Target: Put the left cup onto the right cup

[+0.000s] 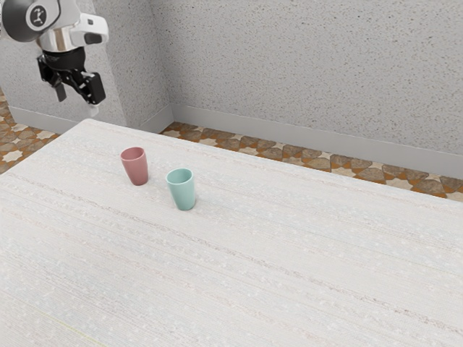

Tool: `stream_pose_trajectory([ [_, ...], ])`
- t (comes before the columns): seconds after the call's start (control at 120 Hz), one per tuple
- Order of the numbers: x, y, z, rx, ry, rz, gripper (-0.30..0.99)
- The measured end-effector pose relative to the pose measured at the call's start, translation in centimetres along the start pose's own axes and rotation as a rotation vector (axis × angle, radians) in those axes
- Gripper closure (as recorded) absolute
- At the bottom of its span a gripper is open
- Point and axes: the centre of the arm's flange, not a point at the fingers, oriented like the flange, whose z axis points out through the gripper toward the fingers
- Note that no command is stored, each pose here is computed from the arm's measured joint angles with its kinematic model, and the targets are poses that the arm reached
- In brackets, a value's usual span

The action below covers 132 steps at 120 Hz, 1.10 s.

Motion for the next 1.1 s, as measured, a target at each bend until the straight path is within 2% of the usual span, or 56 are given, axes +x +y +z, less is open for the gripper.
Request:
stream_pose_trajectory([
  [0.408, 0.3, -1.3, 1.3, 0.001, -0.019, -0.017, 0.00],
  [0.542, 0.5, -2.1, 2.8, -0.002, -0.047, -0.030, 0.00],
  [0.675, 1.8, -2.4, 6.7, -0.013, -0.114, -0.037, 0.00],
  [0.758, 2.8, -2.4, 9.4, -0.047, -0.136, -0.049, 0.00],
  [0.908, 3.9, -3.6, 13.1, -0.082, -0.140, -0.083, 0.00],
  [1.1, 5.8, -4.5, 15.2, -0.083, -0.130, -0.095, 0.00],
])
